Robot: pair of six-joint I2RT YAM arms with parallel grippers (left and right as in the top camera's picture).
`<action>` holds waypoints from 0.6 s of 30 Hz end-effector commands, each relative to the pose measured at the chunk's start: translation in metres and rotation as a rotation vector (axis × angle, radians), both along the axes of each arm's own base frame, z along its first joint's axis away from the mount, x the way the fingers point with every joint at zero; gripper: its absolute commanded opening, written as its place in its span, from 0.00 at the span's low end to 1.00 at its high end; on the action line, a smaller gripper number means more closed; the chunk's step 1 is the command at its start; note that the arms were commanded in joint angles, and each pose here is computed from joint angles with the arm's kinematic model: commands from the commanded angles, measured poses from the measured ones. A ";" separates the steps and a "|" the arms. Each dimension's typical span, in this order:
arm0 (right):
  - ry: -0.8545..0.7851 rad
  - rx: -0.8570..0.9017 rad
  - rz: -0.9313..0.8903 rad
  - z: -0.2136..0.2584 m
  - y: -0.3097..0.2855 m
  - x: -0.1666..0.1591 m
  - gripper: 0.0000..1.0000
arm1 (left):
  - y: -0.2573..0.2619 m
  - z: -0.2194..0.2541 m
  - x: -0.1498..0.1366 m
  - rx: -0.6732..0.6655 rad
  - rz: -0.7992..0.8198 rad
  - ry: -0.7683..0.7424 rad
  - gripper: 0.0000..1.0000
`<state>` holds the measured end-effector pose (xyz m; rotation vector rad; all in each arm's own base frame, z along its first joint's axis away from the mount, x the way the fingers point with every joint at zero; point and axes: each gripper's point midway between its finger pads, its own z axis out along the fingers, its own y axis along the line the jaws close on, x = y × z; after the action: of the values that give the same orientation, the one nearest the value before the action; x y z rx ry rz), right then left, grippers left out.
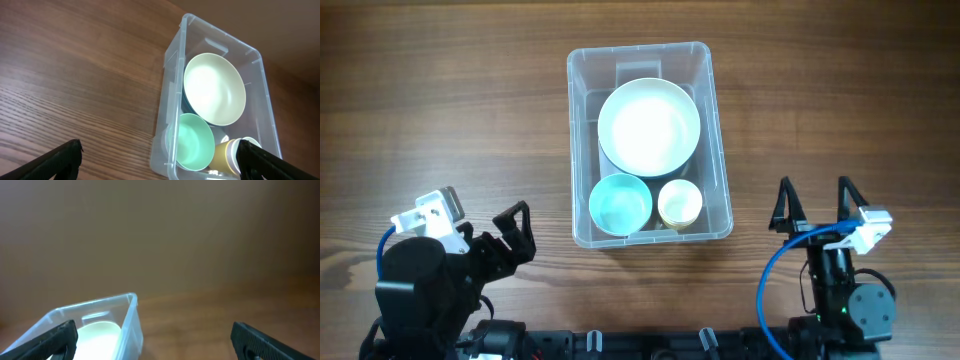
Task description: Pack container
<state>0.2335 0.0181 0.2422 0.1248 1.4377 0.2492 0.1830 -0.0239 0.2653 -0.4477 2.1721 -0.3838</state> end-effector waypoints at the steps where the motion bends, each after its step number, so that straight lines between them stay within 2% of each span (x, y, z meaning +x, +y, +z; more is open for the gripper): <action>1: -0.047 -0.050 0.007 -0.009 0.003 0.004 1.00 | 0.000 -0.001 0.000 -0.002 0.002 -0.001 1.00; 4: -0.085 -0.088 -0.006 -0.017 0.003 0.007 1.00 | 0.000 -0.001 0.000 -0.002 0.002 -0.001 1.00; 8: 0.115 -0.135 0.050 -0.066 0.012 0.011 1.00 | 0.000 -0.001 0.000 -0.002 0.002 -0.001 1.00; 18: 0.113 -0.142 0.062 -0.066 0.014 0.011 1.00 | 0.000 -0.001 0.000 -0.002 0.002 -0.001 1.00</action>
<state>0.2457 0.0282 0.1735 0.0071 1.5810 0.1893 0.1830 -0.0239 0.2652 -0.4478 2.1725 -0.3837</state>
